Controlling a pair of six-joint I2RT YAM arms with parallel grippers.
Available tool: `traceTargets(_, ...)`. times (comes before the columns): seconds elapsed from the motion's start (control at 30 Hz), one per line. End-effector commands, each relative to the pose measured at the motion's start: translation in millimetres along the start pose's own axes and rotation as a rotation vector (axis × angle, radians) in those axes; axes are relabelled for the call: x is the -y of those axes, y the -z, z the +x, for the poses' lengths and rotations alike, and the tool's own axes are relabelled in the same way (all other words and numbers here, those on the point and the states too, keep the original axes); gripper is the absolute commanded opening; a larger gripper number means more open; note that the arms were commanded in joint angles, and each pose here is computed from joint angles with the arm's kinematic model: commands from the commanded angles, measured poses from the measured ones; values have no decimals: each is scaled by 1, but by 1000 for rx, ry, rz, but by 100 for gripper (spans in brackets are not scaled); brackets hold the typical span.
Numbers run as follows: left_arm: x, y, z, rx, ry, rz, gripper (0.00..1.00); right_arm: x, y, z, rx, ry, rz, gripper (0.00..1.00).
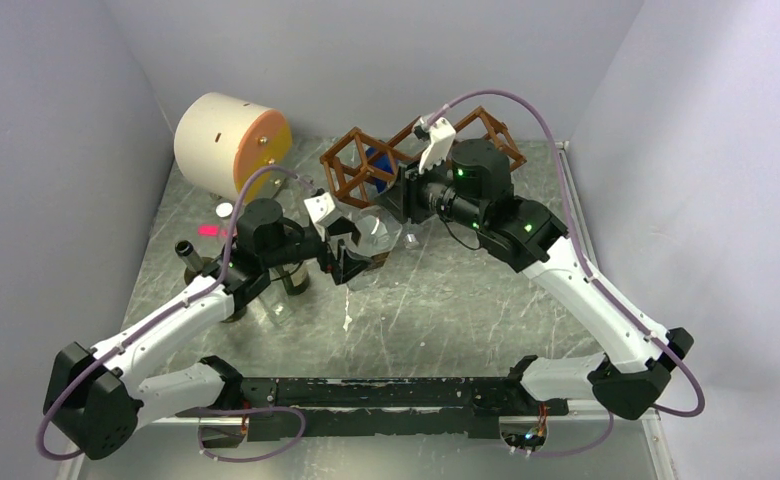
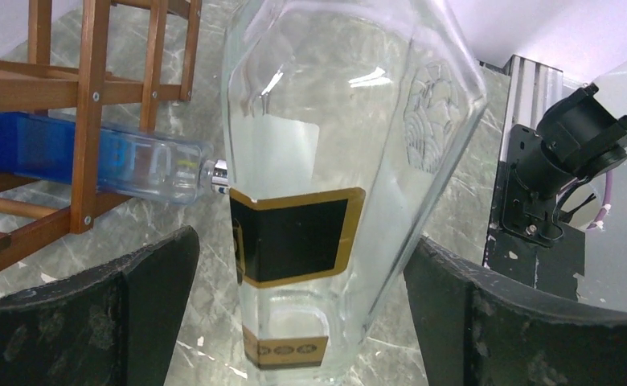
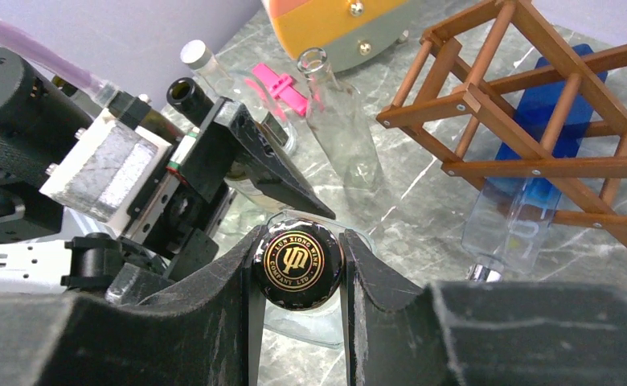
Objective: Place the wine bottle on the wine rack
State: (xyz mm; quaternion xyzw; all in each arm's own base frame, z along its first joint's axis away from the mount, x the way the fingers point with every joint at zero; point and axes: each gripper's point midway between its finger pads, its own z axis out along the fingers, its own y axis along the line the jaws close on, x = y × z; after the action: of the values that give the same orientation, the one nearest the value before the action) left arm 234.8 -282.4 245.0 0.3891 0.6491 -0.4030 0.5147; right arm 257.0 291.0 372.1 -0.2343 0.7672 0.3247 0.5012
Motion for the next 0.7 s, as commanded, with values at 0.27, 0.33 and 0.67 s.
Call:
traceTargets(0.27,10,-15,-2,66,-108,68,96,-33,37,-69,275,-42,-137,0)
traceTargets(0.33,13,-16,-5,82,-129,82,93,-36,41,-70,282,-43,-155,0)
traceTargets(0.67,32,-30,-27,169,-321,133,7,-33,66,-51,241,-60,-137,2)
